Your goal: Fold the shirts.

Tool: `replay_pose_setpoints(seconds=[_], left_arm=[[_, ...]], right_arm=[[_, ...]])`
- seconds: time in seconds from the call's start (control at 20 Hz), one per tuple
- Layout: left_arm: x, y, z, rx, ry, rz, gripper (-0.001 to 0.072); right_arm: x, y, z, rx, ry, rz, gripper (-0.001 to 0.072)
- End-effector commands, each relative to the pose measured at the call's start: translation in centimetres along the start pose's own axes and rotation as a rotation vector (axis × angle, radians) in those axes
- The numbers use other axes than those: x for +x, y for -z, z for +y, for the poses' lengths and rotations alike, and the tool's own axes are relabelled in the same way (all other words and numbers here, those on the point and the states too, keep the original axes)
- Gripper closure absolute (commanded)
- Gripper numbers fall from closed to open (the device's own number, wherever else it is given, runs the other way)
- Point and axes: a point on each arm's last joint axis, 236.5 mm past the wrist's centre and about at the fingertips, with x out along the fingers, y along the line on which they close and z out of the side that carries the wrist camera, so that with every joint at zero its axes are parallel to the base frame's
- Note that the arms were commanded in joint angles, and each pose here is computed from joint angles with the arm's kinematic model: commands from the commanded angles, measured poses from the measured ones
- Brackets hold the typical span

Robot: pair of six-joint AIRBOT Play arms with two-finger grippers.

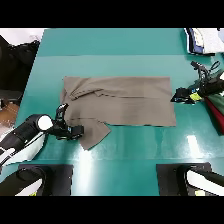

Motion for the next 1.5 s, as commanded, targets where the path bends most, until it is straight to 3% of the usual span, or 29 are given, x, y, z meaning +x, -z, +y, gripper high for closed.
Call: replay_pose_setpoints(seconds=[0.0, 0.45, 0.95, 1.1, 1.15, 1.2, 1.45], left_arm=[[-1.9, -0.1, -0.8, 0.097, -0.01, 0.023, 0.0676], [-6.8, -3.0, -4.1, 0.249, 0.002, -0.046, 0.0676], [-6.8, -2.8, -4.0, 0.25, 0.0, -0.038, 0.0676], [-6.8, -2.8, -4.0, 0.251, -0.001, -0.035, 0.0677], [-6.8, -2.7, -3.9, 0.26, -0.002, -0.033, 0.0676], [-6.9, -2.6, -3.9, 0.274, -0.004, -0.029, 0.0676], [-10.5, -1.7, -4.9, 0.314, 0.023, -0.087, 0.0677]], right_arm=[[-0.2, 1.1, -0.7, 0.023, 0.001, 0.043, 0.0348], [5.1, 8.1, -7.4, 0.264, 0.007, 0.165, 0.0348], [7.2, 8.6, -7.2, 0.245, 0.022, 0.147, 0.035], [8.5, 8.9, -6.0, 0.201, 0.019, 0.186, 0.043], [8.8, 9.3, -5.8, 0.195, 0.016, 0.207, 0.0592], [8.9, 9.6, -5.6, 0.19, 0.013, 0.223, 0.0695], [4.7, 10.5, -4.7, 0.152, -0.005, 0.197, 0.0697]])
